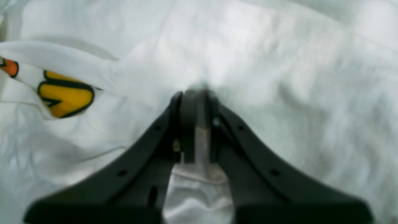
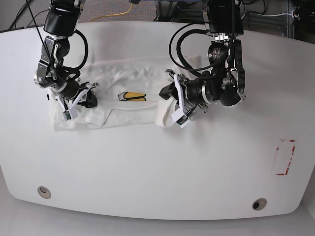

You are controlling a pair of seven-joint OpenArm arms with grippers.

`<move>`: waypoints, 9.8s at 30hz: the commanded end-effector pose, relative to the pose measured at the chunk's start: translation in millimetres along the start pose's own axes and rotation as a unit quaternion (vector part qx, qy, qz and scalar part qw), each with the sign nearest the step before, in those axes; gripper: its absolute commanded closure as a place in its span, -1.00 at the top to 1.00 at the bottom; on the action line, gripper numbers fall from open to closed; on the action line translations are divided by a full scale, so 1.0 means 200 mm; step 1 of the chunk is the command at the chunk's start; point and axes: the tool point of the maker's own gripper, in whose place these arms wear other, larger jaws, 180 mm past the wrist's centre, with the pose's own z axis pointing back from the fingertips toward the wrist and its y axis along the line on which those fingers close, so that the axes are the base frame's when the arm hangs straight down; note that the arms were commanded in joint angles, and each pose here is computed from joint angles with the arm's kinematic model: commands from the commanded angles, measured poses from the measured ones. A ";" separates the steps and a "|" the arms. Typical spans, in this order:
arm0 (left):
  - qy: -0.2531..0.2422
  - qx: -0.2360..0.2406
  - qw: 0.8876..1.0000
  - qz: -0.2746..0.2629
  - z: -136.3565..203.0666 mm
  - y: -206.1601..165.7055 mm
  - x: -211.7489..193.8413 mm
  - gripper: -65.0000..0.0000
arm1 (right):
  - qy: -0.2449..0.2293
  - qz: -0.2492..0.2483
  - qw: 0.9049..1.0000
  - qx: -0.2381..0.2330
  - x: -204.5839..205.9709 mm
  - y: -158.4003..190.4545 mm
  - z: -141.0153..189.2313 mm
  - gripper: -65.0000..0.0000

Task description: Layout the t-shirt on the table in an organized manner, then fold the t-shirt properly

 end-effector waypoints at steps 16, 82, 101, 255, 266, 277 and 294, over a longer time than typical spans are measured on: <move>-0.128 -0.144 0.979 0.069 -0.18 -0.22 0.32 -0.61 | -0.002 0.012 1.000 -0.008 0.04 -0.03 0.02 -0.81; -0.091 0.016 0.994 -0.052 0.17 0.11 -0.04 -0.95 | -0.118 0.117 0.986 -0.004 0.55 0.29 0.20 0.31; -0.148 0.144 0.978 -0.025 0.61 0.46 -0.06 -0.95 | -0.065 0.074 0.994 0.040 0.40 0.49 0.07 0.96; -0.187 0.141 0.972 -0.014 0.61 0.45 0.00 -0.94 | -0.075 0.216 0.970 0.088 0.66 0.79 0.03 1.00; -0.221 0.110 0.968 0.050 0.44 0.53 0.11 -0.76 | -0.061 0.239 0.967 0.068 0.54 0.74 0.12 1.00; -0.149 0.054 0.987 0.016 0.25 0.41 0.02 -0.77 | -0.068 0.204 0.976 0.029 0.48 0.59 0.22 1.00; -0.062 0.071 0.993 0.077 0.06 0.50 -0.21 -0.77 | -0.153 0.110 0.982 0.022 0.56 0.43 0.45 1.00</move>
